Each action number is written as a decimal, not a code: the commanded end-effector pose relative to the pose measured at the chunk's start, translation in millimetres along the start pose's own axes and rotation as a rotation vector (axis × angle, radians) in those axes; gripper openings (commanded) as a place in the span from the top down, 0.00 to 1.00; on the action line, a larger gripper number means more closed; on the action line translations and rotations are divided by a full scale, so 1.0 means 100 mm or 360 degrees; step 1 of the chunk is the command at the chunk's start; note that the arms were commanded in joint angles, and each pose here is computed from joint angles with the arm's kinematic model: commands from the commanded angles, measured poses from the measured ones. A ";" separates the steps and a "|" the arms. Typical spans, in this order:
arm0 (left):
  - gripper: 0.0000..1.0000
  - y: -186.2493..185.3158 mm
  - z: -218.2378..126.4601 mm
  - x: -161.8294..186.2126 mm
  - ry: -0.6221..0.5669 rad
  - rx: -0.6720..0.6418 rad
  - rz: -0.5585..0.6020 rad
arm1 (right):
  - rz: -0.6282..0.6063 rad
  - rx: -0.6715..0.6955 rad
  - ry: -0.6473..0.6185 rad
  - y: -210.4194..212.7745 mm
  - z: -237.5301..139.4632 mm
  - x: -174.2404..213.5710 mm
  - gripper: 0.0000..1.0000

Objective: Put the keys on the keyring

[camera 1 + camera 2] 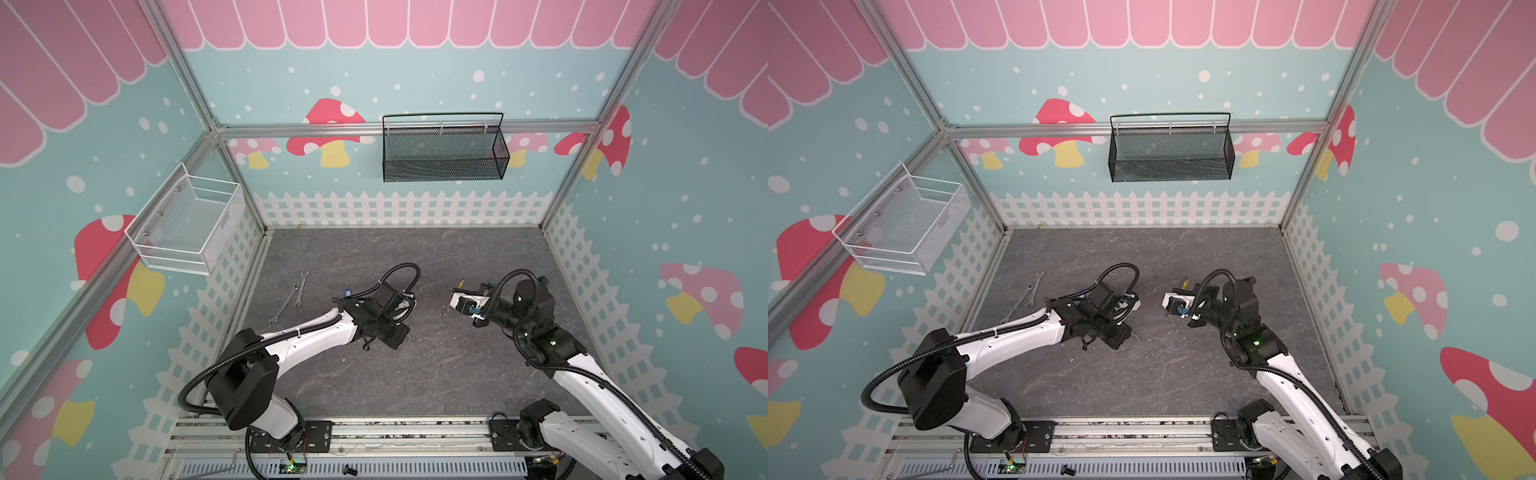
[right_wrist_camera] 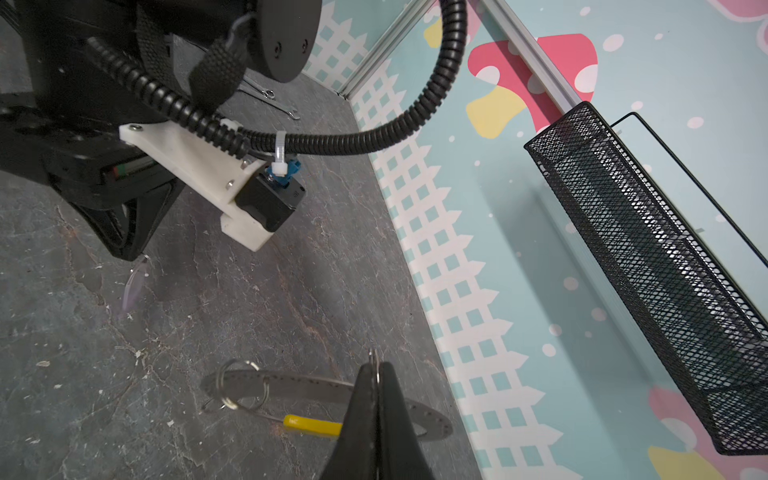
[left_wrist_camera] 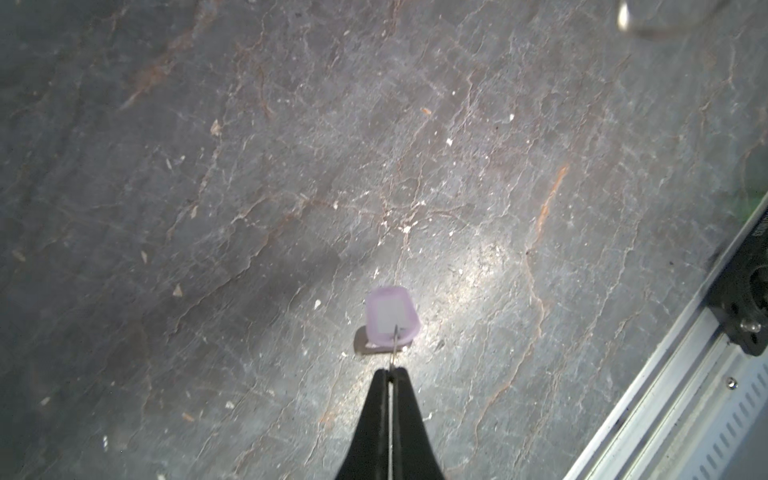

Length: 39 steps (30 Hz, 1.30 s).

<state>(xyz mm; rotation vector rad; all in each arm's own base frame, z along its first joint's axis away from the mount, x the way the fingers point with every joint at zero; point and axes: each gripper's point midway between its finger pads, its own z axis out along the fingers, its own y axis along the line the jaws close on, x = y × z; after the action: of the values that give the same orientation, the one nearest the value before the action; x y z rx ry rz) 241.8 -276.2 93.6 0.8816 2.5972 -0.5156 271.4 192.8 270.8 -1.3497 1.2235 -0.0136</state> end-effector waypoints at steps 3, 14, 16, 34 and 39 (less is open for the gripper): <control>1.00 0.10 -0.13 0.34 0.0231 -0.0097 -0.0047 | -0.0033 -0.0001 -0.0016 0.03 -0.03 -0.02 1.00; 1.00 0.17 0.10 0.30 0.0464 -0.0154 0.0100 | -0.0050 0.0007 -0.0003 0.05 -0.04 0.01 1.00; 1.00 0.16 0.21 0.21 0.0479 -0.0139 0.0127 | -0.0049 0.0014 -0.0003 0.04 -0.05 0.01 1.00; 1.00 0.17 0.72 -0.25 0.0403 -0.0100 0.0218 | -0.0066 0.0043 0.0043 0.05 -0.09 0.10 1.00; 0.98 0.14 0.77 -0.32 0.0329 -0.0069 0.0230 | -0.0069 0.0037 0.0048 0.06 -0.09 0.13 1.00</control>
<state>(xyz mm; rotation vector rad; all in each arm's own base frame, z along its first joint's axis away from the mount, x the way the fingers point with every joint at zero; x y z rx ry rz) 282.0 -305.8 35.0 1.1381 2.7504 -0.2952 268.1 180.3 265.8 -1.3431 1.2267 -0.0734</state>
